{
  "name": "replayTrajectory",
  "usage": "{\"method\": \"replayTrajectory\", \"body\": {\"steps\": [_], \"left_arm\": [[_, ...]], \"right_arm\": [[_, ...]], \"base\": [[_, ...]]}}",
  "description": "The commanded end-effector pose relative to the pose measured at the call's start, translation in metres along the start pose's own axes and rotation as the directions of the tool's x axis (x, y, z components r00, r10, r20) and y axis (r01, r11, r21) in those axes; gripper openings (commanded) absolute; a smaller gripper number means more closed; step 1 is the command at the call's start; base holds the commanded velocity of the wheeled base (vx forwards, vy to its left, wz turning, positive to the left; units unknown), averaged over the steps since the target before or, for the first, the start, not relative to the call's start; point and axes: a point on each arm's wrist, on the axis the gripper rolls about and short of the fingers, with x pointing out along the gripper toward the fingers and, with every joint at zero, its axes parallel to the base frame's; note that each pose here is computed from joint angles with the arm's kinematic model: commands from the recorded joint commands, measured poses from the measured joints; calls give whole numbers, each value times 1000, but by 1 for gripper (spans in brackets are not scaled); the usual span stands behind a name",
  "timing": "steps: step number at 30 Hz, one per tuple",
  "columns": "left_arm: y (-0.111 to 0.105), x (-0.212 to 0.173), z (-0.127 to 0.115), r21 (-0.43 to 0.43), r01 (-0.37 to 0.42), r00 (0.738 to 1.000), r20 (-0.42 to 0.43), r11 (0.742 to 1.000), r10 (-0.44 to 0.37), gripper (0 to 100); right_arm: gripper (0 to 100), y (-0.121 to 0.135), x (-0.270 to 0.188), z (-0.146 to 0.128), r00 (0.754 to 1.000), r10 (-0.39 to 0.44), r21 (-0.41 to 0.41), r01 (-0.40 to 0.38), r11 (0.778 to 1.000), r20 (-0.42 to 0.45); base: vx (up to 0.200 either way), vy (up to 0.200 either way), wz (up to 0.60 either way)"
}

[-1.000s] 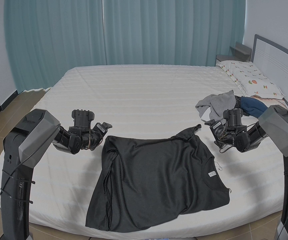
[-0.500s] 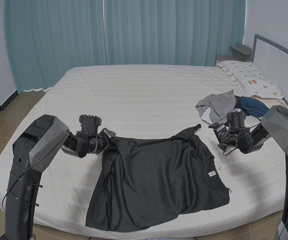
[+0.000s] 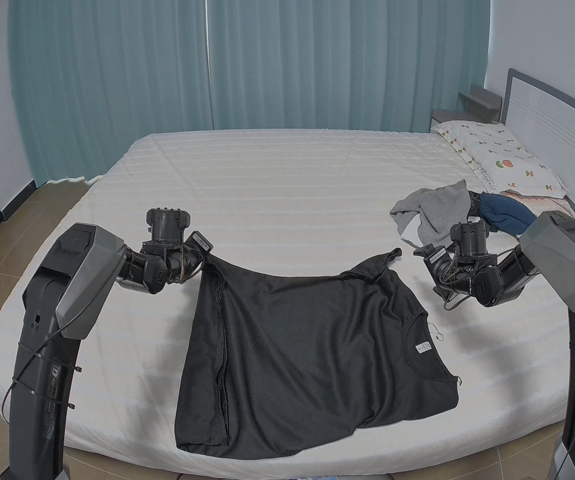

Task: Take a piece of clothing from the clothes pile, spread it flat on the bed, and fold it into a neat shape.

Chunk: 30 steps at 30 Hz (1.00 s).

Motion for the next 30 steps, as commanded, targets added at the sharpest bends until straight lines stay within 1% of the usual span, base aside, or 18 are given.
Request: {"method": "replayTrajectory", "body": {"steps": [1,4,8,13,14,15,16,18,23,28,30], "left_arm": [[0,-2,29,8,5,998,58,1000,-6,0],[2,-2,38,6,-6,996,93,1000,5,0],[3,-3,39,5,-17,995,103,1000,16,0],[2,-2,33,9,-20,996,90,1000,19,0],[2,-2,32,9,-20,996,88,1000,19,0],[2,-2,31,10,-21,996,86,1000,20,0],[0,-1,28,13,-18,997,81,1000,17,0],[0,-1,27,14,-19,997,77,1000,18,0],[-1,-1,24,16,-20,997,73,1000,18,0],[1,-1,23,16,-26,997,68,1000,24,0],[1,0,22,16,-27,997,67,1000,26,0]], "right_arm": [[100,5,4,-3,1000,23,-69,-24,997,-13],[100,8,11,-9,999,36,-131,-41,991,-39],[100,-3,26,-22,997,31,-227,-47,973,-76],[100,-4,34,-42,990,41,-340,-84,937,-133],[100,-4,35,-42,990,43,-353,-88,931,-133],[100,-3,37,-44,990,49,-385,-97,918,-134],[100,0,38,-45,990,56,-402,-106,909,-133],[100,5,40,-47,989,73,-424,-123,897,-132],[100,11,53,-47,990,93,-434,-132,891,-110],[100,7,58,-31,993,82,-426,-109,898,-82],[100,4,61,-31,994,75,-424,-103,900,-83]], "base": [[0,0,0],[0,0,0],[0,0,0],[0,0,0],[0,0,0],[0,0,0],[0,0,0],[0,0,0],[0,0,0],[0,0,0],[0,0,0]]}}
